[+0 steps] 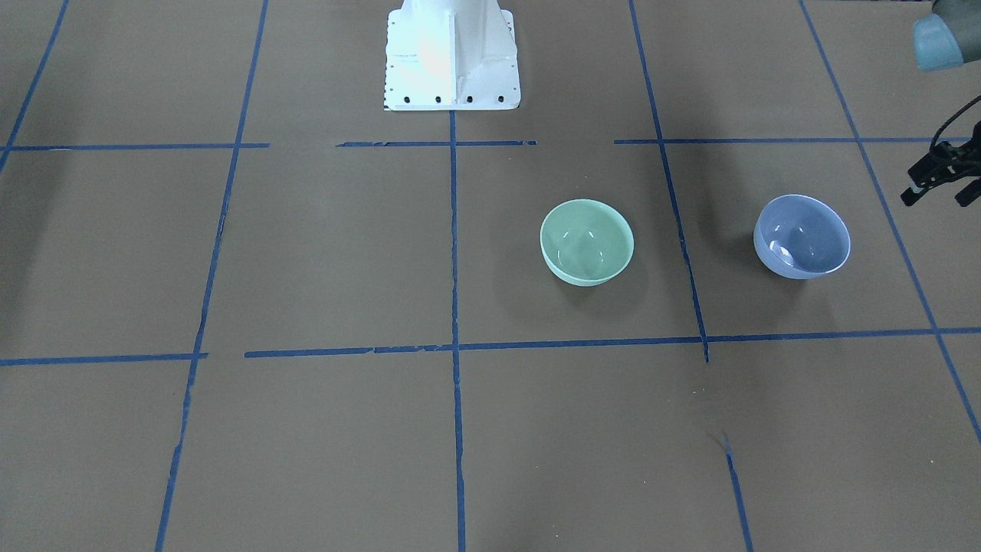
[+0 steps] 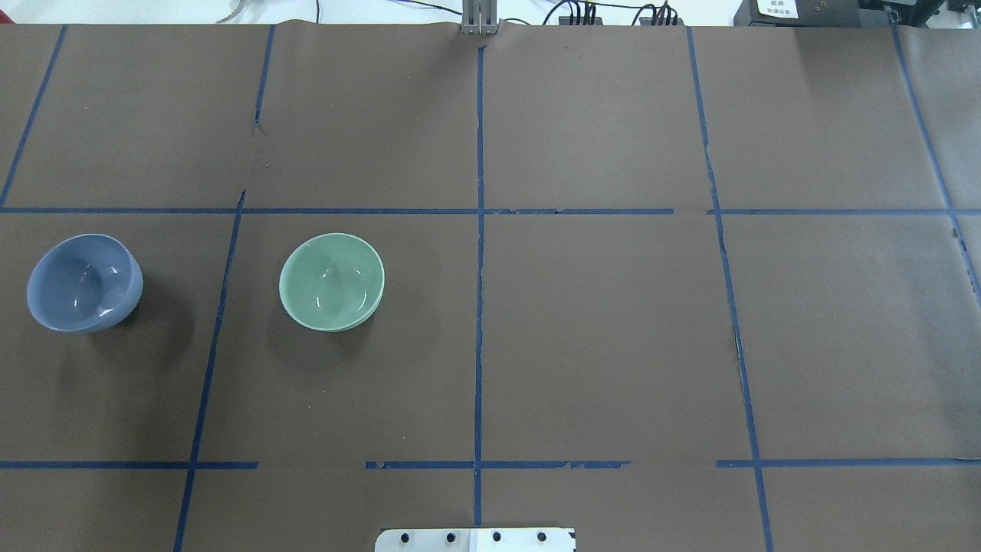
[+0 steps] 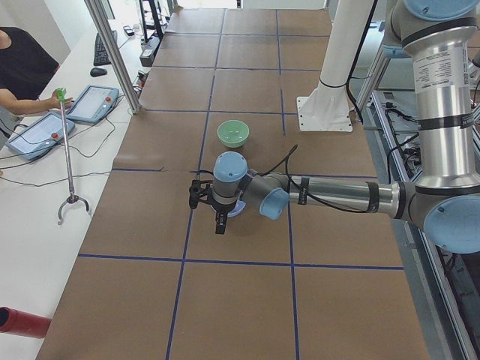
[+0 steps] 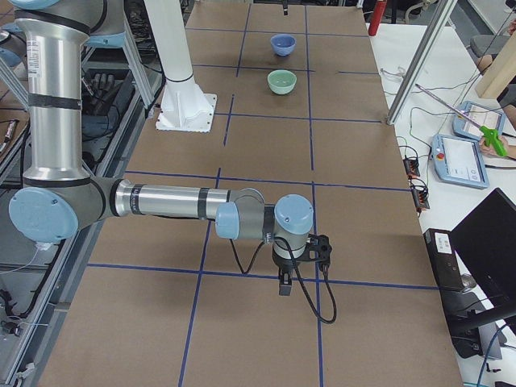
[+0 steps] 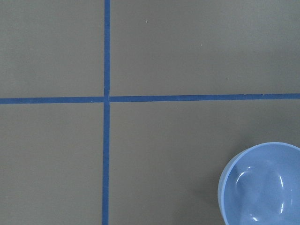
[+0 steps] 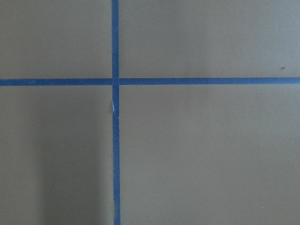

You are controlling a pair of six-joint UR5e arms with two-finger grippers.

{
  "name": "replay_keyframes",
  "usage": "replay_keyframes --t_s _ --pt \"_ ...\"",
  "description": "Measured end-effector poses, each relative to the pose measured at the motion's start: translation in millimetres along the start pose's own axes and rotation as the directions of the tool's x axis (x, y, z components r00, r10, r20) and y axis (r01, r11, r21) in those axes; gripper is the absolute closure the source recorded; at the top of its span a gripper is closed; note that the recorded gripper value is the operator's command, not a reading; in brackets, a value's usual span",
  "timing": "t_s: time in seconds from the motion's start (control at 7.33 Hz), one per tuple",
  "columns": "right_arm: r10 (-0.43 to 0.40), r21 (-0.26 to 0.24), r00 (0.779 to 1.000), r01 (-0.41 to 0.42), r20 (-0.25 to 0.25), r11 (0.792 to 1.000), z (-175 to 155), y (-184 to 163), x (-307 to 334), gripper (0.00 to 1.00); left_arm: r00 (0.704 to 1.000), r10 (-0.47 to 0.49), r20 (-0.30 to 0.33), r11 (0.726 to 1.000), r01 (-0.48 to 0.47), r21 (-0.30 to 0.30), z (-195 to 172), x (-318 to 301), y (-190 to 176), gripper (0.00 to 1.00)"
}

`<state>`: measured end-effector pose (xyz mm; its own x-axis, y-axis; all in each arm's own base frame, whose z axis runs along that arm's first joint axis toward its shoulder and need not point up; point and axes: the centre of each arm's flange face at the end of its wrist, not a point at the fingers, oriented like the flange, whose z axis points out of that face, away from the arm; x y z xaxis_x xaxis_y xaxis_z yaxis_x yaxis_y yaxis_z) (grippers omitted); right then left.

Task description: Stack blue bowl on green bowl

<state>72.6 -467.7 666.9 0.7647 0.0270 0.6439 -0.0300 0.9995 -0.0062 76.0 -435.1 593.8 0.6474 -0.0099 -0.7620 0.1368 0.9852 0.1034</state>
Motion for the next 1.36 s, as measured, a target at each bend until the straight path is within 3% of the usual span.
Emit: replay_keyframes --t_s 0.82,1.09,1.36 --pt "0.000 0.000 1.000 0.000 0.000 1.000 0.0 0.0 0.0 0.00 1.000 0.023 -0.011 0.996 -0.024 -0.085 81.9 42.3 4.1 0.03" --pt "0.000 0.000 1.000 0.000 0.001 1.000 0.0 0.0 -0.1 0.00 0.999 0.035 -0.015 0.995 -0.036 -0.093 93.8 37.8 8.3 0.28" --pt "0.000 0.000 1.000 0.000 0.001 1.000 0.1 0.1 0.0 0.00 0.999 0.043 -0.018 0.994 -0.045 -0.098 97.6 37.8 10.2 0.73"
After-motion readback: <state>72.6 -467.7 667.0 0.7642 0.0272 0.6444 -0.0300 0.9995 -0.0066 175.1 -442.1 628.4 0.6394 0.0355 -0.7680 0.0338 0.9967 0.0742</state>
